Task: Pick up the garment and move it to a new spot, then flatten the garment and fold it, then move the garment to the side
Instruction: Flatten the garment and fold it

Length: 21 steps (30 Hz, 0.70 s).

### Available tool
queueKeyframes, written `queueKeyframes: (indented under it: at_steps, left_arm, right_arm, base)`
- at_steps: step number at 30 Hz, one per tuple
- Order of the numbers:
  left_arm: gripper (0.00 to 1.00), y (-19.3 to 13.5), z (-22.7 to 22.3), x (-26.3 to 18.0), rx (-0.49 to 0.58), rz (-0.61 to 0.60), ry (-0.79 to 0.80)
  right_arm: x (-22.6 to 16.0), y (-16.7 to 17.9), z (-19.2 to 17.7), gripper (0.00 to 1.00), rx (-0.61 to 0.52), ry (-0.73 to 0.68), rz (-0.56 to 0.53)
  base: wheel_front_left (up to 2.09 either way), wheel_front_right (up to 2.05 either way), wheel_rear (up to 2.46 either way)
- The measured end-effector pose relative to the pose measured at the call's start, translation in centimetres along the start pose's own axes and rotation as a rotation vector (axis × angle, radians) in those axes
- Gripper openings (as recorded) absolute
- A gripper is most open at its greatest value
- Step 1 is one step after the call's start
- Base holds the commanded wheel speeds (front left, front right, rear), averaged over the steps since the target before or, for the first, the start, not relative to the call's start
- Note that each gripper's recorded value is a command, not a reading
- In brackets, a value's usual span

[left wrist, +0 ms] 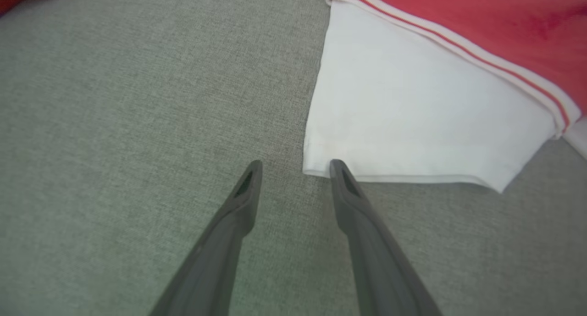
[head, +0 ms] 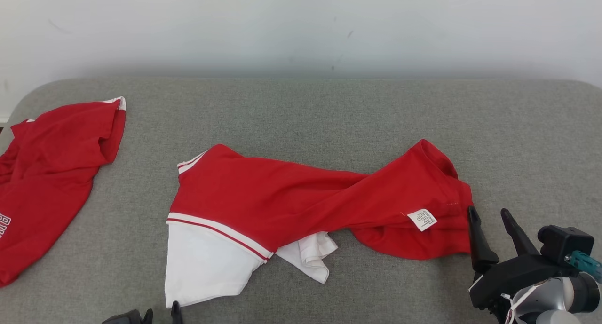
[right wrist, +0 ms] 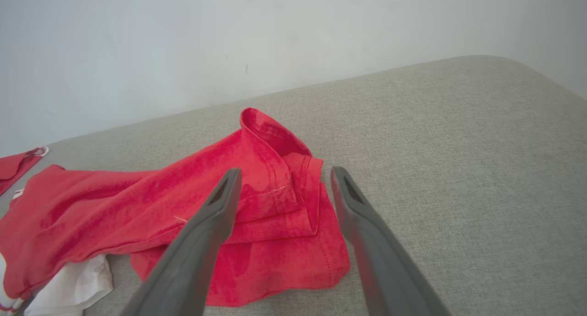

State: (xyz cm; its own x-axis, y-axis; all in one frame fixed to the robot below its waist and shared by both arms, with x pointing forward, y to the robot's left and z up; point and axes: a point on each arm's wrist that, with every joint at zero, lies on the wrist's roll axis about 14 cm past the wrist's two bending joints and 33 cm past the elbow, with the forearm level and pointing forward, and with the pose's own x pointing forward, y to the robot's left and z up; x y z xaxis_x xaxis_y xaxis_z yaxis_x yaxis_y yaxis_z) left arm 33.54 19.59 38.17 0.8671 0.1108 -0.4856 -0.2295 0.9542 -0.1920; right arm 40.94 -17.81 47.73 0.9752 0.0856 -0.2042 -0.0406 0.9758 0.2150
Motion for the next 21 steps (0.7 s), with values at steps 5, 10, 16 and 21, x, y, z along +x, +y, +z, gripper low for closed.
queueKeyframes:
  at_steps: [5,10,16,21]
  left_arm:
    - [0.96,-0.1,-0.5,0.2,-0.010,-0.007,0.013]
    - [0.91,-0.7,-0.4,0.7,-0.002,-0.031,0.015]
    - [0.00,-1.4,-0.7,1.4,0.019,-0.052,0.038]
    - [0.00,-1.6,-1.0,1.8,0.022,-0.055,0.053]
  right_arm:
    - [0.0,0.2,0.3,1.00,-0.017,0.004,0.005]
    - [0.3,0.3,1.0,1.00,-0.028,-0.006,0.008]
    - [0.7,0.2,0.6,1.00,-0.053,0.026,0.003]
    - [0.7,-1.1,-1.0,1.00,-0.102,0.130,-0.041]
  base:
    - [0.00,0.00,0.00]
    - [0.00,0.00,0.00]
    - [0.00,0.00,0.00]
    - [0.00,0.00,0.00]
